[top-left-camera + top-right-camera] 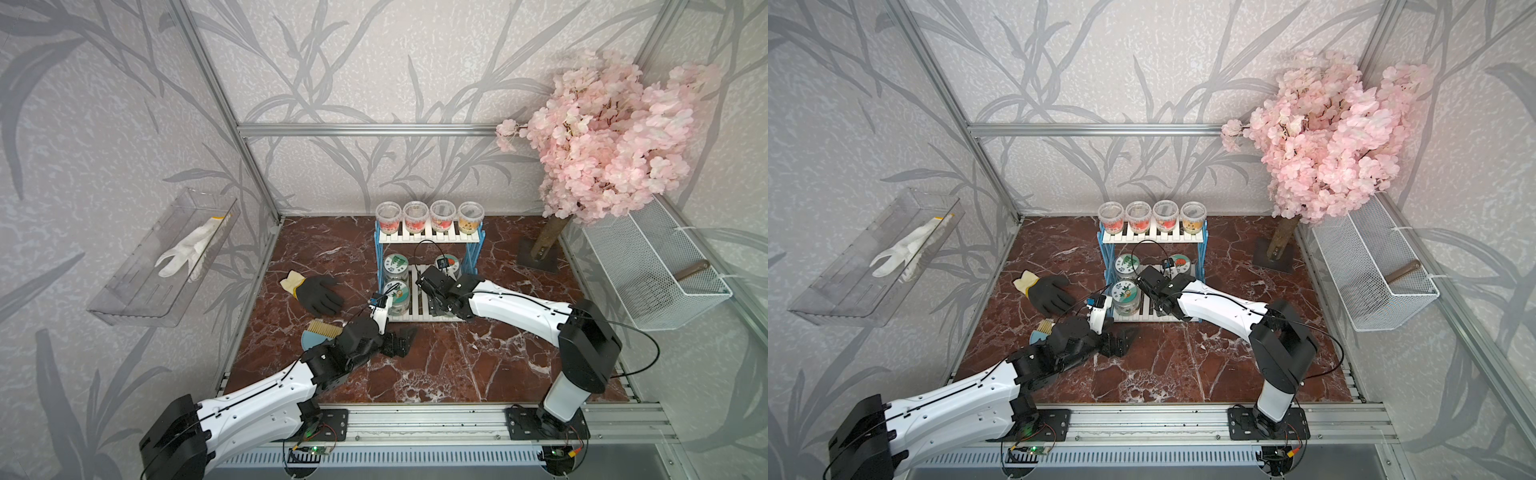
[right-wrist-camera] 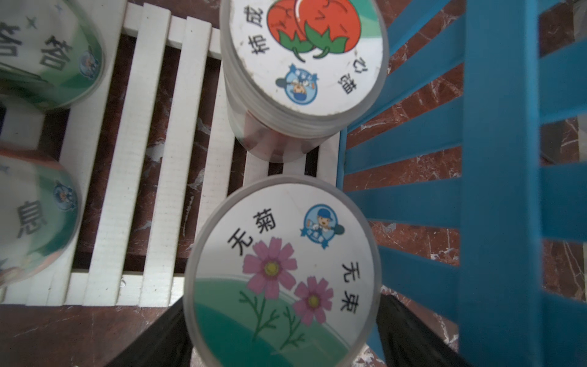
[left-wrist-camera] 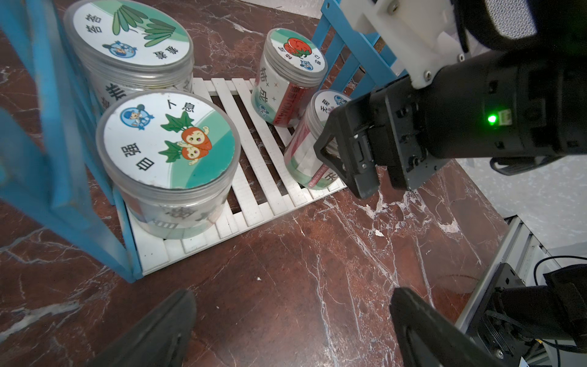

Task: Place the seed container on the shelf
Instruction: Place the seed jar on the shelf.

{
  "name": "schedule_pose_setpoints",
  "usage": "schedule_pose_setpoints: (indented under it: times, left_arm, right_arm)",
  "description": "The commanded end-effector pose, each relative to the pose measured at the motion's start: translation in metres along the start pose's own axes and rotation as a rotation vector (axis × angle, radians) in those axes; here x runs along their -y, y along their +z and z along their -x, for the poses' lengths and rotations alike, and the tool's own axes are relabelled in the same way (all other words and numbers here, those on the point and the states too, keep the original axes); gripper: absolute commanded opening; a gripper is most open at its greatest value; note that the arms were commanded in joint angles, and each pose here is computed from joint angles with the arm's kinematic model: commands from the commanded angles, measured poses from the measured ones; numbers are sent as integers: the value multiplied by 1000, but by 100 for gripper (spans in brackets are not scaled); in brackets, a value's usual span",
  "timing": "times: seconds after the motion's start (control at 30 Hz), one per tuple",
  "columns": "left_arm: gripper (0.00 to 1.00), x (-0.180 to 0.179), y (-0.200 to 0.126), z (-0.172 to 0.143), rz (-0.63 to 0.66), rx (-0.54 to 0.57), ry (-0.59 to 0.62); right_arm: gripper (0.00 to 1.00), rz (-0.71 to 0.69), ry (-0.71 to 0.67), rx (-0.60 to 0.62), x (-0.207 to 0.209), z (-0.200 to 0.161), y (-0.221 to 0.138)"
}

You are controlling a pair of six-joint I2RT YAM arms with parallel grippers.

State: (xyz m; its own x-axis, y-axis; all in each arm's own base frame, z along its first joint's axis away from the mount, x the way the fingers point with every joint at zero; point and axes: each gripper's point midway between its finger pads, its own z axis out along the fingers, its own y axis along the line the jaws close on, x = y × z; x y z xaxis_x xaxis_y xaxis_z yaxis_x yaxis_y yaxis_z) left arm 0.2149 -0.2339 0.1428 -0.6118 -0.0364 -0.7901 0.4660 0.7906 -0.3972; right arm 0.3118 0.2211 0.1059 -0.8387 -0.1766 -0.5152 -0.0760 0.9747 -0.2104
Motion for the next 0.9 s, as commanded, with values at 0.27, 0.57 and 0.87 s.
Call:
schedule_pose_setpoints:
  times: [0.27, 0.57, 0.87]
  left_arm:
    - [100, 3, -6, 15, 0, 38, 3]
    - [100, -4, -22, 33, 68, 73, 39]
    - [100, -14, -36, 44, 139, 112, 51]
  right_arm:
    - [99, -4, -8, 24, 4, 11, -10]
    - [99, 139, -14, 122, -5, 27, -68]
    - [99, 302, 29, 409, 9, 39, -139]
